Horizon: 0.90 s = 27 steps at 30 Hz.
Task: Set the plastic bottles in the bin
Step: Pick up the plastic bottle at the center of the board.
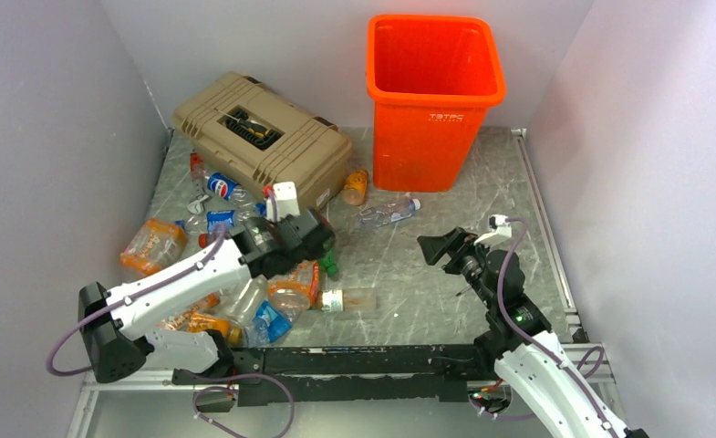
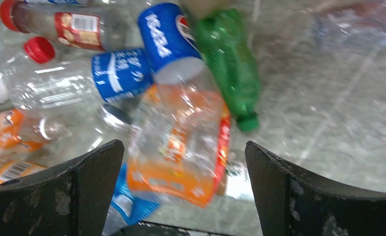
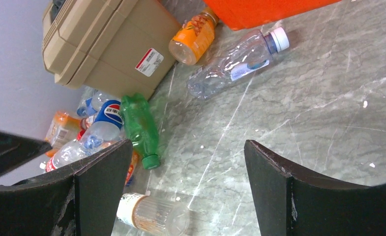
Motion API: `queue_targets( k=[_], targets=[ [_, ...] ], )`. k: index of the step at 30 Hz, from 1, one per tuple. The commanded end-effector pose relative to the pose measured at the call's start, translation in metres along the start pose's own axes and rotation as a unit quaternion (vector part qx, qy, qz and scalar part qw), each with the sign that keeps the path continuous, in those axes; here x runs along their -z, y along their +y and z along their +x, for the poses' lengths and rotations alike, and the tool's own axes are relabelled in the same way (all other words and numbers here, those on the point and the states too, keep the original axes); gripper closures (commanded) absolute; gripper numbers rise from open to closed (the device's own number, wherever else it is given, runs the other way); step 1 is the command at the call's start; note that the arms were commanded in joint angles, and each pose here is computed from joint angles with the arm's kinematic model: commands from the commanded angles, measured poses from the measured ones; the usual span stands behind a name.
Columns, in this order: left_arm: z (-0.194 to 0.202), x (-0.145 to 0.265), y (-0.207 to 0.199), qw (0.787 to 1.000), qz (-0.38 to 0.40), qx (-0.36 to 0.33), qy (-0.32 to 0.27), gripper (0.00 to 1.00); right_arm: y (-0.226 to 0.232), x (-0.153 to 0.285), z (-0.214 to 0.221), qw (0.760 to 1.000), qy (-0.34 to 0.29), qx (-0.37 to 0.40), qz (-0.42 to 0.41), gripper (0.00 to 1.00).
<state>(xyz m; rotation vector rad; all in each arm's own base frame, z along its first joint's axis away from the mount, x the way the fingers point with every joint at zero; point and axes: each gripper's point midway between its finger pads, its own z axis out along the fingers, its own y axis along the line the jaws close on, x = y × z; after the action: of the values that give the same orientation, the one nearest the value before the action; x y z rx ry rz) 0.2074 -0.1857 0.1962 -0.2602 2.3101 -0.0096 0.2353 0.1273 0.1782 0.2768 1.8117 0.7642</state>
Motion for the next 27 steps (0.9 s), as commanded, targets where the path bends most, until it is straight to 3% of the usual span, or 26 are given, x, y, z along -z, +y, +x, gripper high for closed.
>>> queue_targets(
  k=[1, 5, 12, 27],
  targets=[
    [-0.024, -0.03, 0.031, 0.998, 0.018, -0.048, 0.024, 0.0, 0.013, -0.004, -0.004, 1.0, -0.006, -0.006, -0.027, 0.12],
    [-0.036, -0.05, 0.033, 0.998, 0.036, 0.006, 0.047, 0.0, 0.013, -0.006, -0.003, 1.0, -0.001, -0.005, -0.028, 0.12],
    [-0.047, -0.073, 0.008, 0.997, 0.044, 0.038, 0.043, 0.01, 0.015, -0.011, -0.006, 1.0, -0.001, 0.002, -0.028, 0.12],
    [0.007, -0.122, 0.011, 0.994, -0.004, 0.033, 0.105, 0.02, 0.012, -0.014, -0.003, 1.0, 0.006, 0.011, -0.021, 0.12]
  ],
)
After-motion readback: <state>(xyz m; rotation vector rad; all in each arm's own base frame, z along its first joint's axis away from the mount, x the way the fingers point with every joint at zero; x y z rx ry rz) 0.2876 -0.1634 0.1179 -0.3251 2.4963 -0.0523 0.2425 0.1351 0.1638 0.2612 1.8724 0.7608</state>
